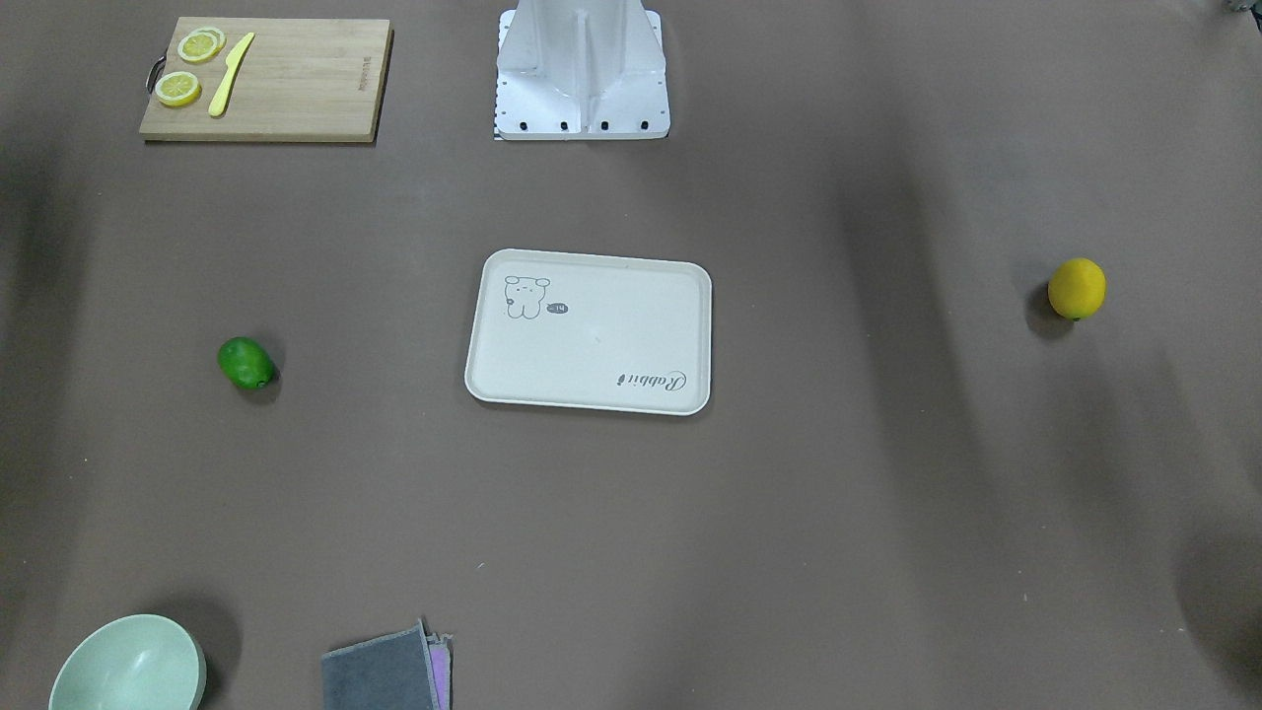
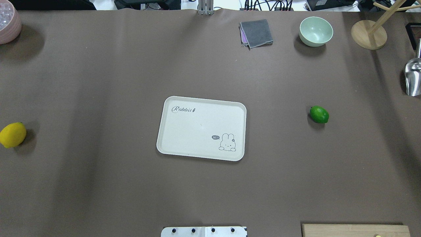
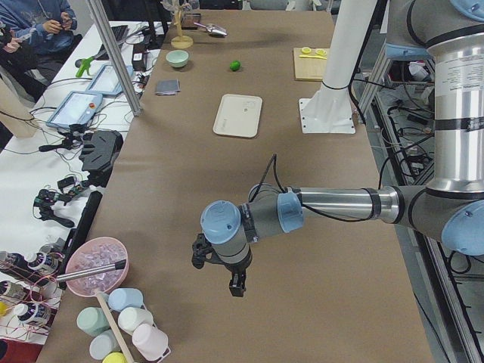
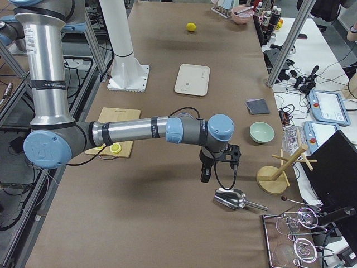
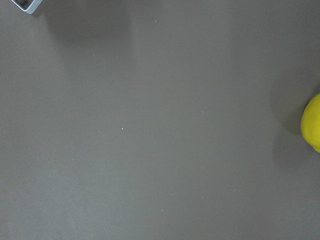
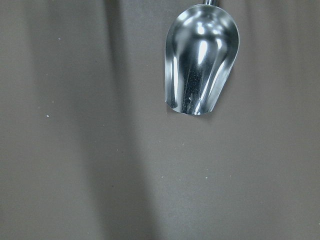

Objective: Place all lemons on tray

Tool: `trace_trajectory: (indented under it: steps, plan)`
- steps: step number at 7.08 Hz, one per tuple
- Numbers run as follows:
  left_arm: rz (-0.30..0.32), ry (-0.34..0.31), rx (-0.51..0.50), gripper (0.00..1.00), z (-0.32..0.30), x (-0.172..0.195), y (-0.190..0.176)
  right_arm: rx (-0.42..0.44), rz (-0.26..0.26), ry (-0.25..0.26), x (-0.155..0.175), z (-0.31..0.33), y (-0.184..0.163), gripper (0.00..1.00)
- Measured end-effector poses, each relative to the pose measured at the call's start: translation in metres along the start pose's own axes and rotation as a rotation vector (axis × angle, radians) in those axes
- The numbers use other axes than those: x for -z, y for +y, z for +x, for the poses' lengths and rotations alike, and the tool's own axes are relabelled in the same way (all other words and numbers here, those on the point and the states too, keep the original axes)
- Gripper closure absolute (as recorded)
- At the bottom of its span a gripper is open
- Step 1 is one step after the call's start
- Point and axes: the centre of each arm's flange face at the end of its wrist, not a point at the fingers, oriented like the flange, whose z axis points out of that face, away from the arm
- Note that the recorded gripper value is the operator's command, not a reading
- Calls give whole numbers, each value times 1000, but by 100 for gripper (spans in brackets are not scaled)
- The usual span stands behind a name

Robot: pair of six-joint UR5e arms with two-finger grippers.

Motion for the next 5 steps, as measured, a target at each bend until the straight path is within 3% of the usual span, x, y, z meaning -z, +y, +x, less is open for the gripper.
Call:
trace_trajectory:
  steps: [3, 5]
  plan:
    - [-5, 2, 5, 2, -1, -1, 1, 7, 3, -4, 2, -8, -3, 0]
    - [13, 1, 31, 2, 0, 20, 7, 39, -13, -9, -7, -62, -2, 0]
